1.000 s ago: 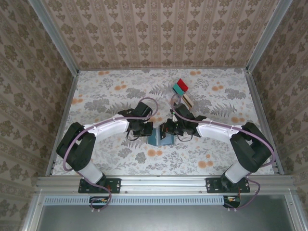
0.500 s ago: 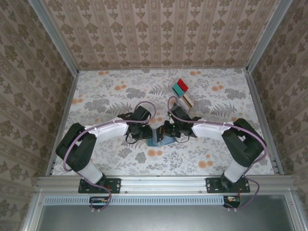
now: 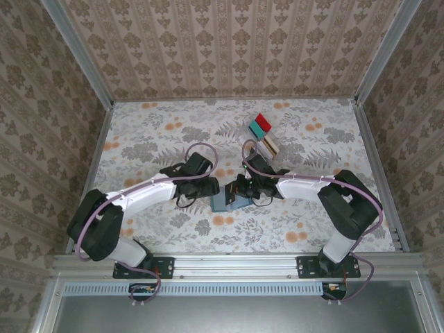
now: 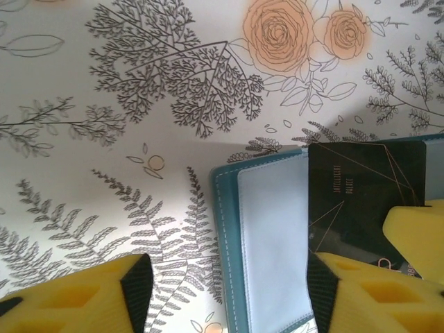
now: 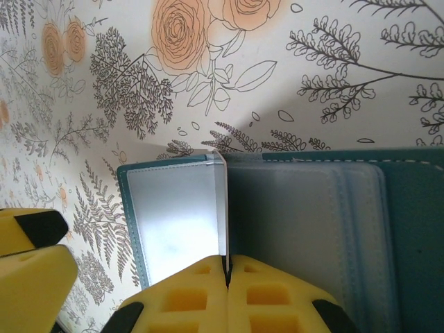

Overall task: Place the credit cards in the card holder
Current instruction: Turn over the card slot in the card holder, then insert the credit card into the card slot.

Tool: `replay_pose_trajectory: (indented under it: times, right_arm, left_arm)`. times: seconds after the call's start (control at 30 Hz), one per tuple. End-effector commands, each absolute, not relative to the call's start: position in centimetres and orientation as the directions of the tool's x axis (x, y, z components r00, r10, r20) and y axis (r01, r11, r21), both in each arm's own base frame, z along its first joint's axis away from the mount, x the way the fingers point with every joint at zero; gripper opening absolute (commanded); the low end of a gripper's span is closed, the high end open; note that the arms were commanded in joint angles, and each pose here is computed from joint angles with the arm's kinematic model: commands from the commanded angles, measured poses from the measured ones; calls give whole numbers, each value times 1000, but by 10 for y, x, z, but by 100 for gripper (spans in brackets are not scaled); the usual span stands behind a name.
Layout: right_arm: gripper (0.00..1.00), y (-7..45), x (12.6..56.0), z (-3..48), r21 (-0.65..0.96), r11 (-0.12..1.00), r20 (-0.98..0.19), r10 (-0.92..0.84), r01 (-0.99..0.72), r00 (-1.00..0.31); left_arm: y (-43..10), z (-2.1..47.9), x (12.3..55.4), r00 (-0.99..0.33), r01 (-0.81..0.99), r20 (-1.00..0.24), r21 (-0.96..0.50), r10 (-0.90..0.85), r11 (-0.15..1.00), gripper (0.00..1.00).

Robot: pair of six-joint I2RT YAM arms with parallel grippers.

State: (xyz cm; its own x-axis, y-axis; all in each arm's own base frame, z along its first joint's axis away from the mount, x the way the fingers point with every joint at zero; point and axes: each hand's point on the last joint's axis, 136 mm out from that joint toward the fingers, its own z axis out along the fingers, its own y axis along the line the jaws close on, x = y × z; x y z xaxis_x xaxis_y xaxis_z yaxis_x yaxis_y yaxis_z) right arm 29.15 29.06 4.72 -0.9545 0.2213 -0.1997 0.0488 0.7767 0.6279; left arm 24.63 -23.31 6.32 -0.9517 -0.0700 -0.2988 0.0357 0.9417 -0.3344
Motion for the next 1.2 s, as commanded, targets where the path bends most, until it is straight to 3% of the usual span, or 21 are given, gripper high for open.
replay_pose_trajectory:
  times: [0.0, 0.2, 0.43, 1.17]
  right_arm:
    - [2, 291, 286, 44, 629, 775, -182, 221, 59, -958]
    - [2, 291, 286, 52, 642, 765, -188, 224, 53, -956]
    - [3, 281, 291, 68, 650, 759, -219, 235, 38, -947]
    - [3, 281, 270, 17, 675, 735, -111, 184, 62, -977]
  left_arm:
    - [-247, 57, 247, -961, 81, -276, -360, -23, 930, 56]
    - [-253, 41, 245, -973, 78, -232, -364, -9, 928, 44]
    - [-251, 25, 242, -982, 73, -191, -336, 8, 939, 22]
    - [-244, 11, 238, -988, 64, -155, -287, 20, 956, 19]
